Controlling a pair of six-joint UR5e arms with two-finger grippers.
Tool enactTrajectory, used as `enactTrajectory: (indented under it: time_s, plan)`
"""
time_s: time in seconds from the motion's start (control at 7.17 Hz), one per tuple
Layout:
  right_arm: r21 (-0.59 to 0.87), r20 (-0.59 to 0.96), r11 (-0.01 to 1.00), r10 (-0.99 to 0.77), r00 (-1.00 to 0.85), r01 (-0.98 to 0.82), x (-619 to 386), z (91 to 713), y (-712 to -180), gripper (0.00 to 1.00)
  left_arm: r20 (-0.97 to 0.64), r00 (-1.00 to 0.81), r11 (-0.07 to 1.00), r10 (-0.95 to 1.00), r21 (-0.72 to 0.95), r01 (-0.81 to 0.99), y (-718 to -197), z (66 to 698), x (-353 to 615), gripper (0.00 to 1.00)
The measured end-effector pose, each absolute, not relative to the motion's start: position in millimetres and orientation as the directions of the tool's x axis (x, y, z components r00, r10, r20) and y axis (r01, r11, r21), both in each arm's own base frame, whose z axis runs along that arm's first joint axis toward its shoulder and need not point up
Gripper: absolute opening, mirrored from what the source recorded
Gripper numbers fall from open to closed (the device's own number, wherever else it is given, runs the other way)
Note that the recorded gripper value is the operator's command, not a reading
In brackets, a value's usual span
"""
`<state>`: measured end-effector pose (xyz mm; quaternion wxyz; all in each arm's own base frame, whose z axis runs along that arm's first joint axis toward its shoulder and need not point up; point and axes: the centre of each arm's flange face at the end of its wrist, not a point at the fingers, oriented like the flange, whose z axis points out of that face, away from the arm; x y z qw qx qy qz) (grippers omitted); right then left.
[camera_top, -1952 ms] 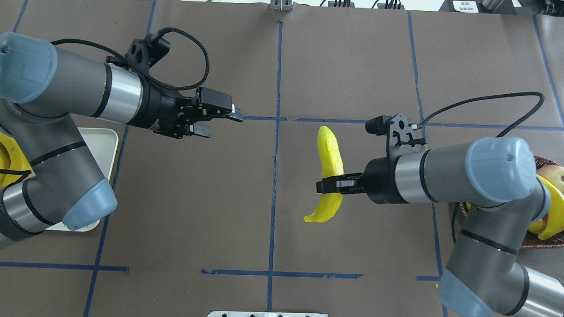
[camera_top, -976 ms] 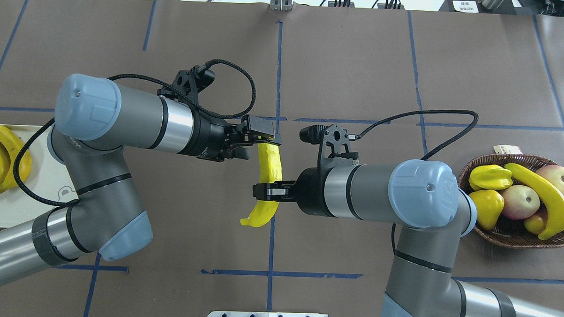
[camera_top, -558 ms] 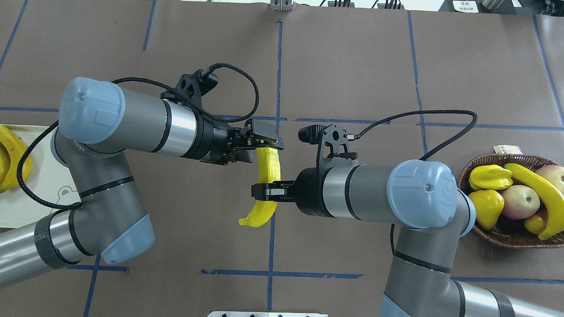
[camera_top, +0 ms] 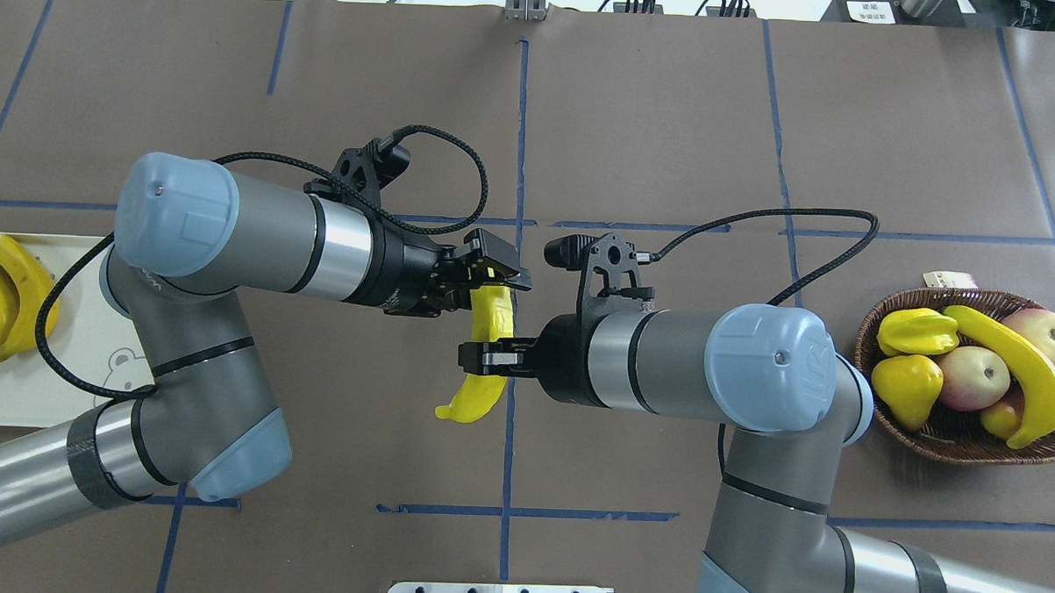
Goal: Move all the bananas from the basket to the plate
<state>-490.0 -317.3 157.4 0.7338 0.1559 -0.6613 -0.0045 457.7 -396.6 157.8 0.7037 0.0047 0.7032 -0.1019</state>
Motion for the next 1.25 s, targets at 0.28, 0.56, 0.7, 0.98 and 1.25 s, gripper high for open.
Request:
enactTrajectory:
  time_s: [0.28,0.56,0.7,0.98,1.25]
  plan:
    - [0.235,0.969,0.95,-0.213,0.125,-0.203,-489.9,157.2,-317.9,0.99,-0.99,-0.007,0.978,-0.142,-0.142,0.152,-396.9,159.0,456.7,0.0]
    - [0.207,0.975,0.954,-0.184,0.123,-0.215,-489.3,158.5,-320.4,0.99,-0.987,0.018,0.976,-0.157,-0.153,0.157,-398.2,163.8,456.7,0.0]
    - [0.198,0.977,0.955,-0.175,0.121,-0.22,-487.8,158.3,-321.9,0.99,-0.986,0.026,0.975,-0.162,-0.156,0.159,-398.9,165.8,456.1,0.0]
    - [0.192,0.978,0.958,-0.17,0.117,-0.211,-478.8,158.4,-328.6,0.99,-0.98,0.064,0.97,-0.186,-0.173,0.172,-403.0,177.9,453.8,0.0]
    - [0.17,0.979,0.974,-0.149,0.138,-0.151,-449.5,171.9,-347.2,0.99,-0.939,0.195,0.944,-0.284,-0.237,0.232,-422.1,198.6,438.7,0.0]
